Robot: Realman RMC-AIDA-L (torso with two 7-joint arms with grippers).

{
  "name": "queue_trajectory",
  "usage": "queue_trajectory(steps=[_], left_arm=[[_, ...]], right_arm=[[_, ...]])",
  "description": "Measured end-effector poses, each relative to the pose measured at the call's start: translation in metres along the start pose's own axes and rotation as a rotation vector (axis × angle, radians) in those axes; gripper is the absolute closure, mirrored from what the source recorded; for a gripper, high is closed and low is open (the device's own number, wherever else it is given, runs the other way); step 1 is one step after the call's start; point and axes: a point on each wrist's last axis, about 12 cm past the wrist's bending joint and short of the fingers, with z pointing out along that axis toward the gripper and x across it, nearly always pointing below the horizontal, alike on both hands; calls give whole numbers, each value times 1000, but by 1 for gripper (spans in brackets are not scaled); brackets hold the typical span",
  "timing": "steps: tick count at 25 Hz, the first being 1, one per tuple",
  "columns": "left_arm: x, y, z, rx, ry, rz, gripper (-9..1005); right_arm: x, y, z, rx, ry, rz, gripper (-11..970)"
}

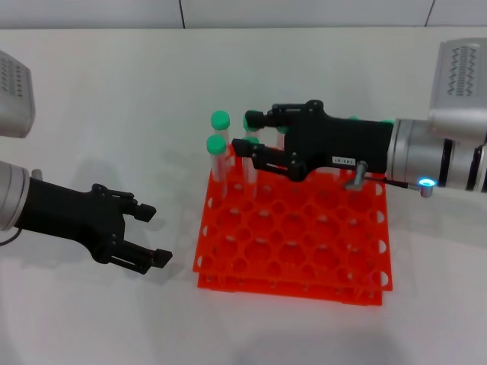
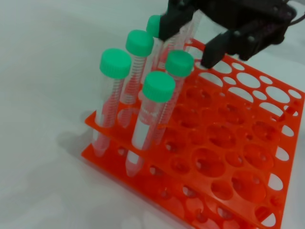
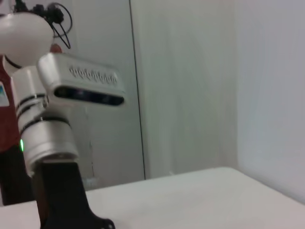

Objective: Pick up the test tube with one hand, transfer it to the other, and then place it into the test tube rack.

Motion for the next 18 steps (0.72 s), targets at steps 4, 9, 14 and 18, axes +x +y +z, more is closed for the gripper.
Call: queue_trajectory(steps=[4,9,14,18], left_arm=[[0,0,0,1,-2,1,121],[-2,-1,-1,3,-15,3,121],[-7,-1,-3,5,-56,14,121],[-14,-1,-8,1,-110,35,121]], right_arm=[[-6,0,-9,20,-36,-23,489],[-15,6,-25,41,-75,-65,481],[-27,9,-48,49,-65,-78,479],[-32,6,-77,13,12,-26,479]])
